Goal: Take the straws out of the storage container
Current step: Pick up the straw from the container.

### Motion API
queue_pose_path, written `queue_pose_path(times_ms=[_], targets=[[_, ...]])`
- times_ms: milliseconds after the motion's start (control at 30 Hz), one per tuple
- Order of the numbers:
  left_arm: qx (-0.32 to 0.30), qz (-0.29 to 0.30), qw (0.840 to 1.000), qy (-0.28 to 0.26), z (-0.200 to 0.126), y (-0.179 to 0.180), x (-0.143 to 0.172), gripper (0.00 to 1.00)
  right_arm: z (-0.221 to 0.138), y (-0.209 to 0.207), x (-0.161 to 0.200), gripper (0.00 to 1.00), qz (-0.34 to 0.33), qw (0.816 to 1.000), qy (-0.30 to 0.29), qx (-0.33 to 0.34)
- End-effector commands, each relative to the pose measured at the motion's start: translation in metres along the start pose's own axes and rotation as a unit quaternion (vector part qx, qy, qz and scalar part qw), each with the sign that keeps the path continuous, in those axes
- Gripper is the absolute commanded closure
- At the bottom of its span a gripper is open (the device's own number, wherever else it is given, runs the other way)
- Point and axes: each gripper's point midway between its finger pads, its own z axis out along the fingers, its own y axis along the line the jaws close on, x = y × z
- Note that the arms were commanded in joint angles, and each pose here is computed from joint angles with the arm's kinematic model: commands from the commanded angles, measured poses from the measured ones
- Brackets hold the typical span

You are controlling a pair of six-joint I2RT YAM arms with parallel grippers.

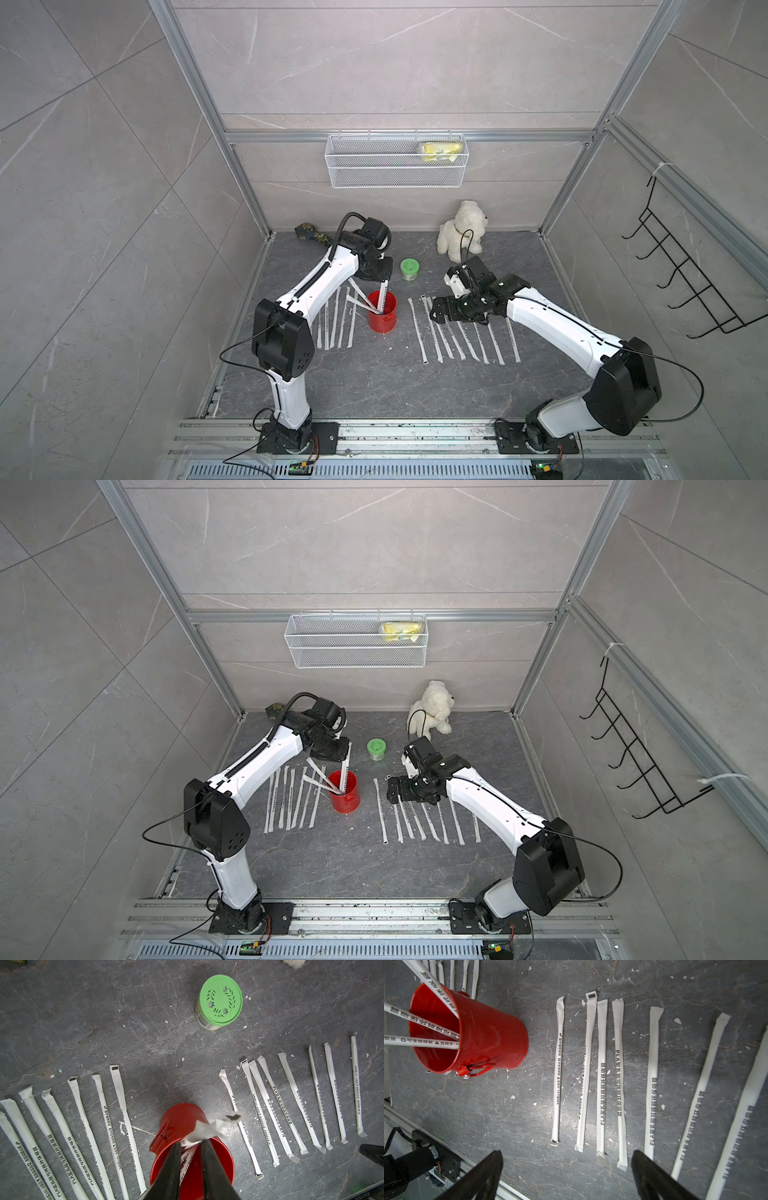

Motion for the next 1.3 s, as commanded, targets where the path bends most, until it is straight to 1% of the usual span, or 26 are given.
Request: queue_pose_path(times_ms=[0, 200, 467, 667, 733, 933, 1067, 1267], targets=[[-0.006, -0.002, 1.0, 0.002, 0.005, 0.001, -0.001, 0.77, -0.004, -0.003, 0.002, 0.0, 0.006, 1.0, 0.002, 0.008], [-0.011, -0.004, 1.0, 0.005, 0.01, 0.003, 0.0, 0.77, -0.005, -0.003, 0.001, 0.0, 0.006, 1.0, 0.0, 0.008], [-0.035, -0.012, 0.999, 0.007, 0.011, 0.012, 0.001, 0.77, -0.005, -0.004, 0.001, 0.0, 0.007, 1.0, 0.0, 0.01], [-0.035, -0.014, 0.999, 0.007, 0.013, 0.011, 0.001, 0.78, -0.005, -0.003, 0.001, 0.0, 0.007, 1.0, 0.001, 0.008], [-0.033, -0.013, 0.999, 0.006, 0.013, 0.01, 0.0, 0.78, -0.005, -0.003, 0.001, 0.0, 0.007, 1.0, 0.001, 0.008], [-0.029, -0.015, 0.999, 0.011, 0.016, 0.009, 0.001, 0.87, -0.006, -0.005, 0.002, 0.0, 0.006, 1.0, 0.0, 0.011], [-0.025, -0.014, 1.0, 0.006, 0.012, 0.008, 0.0, 0.93, -0.006, -0.004, 0.002, 0.0, 0.007, 1.0, -0.002, 0.01], [-0.031, -0.014, 0.999, -0.004, -0.003, 0.01, -0.002, 0.94, -0.007, -0.002, 0.001, 0.0, 0.007, 1.0, -0.006, 0.003]])
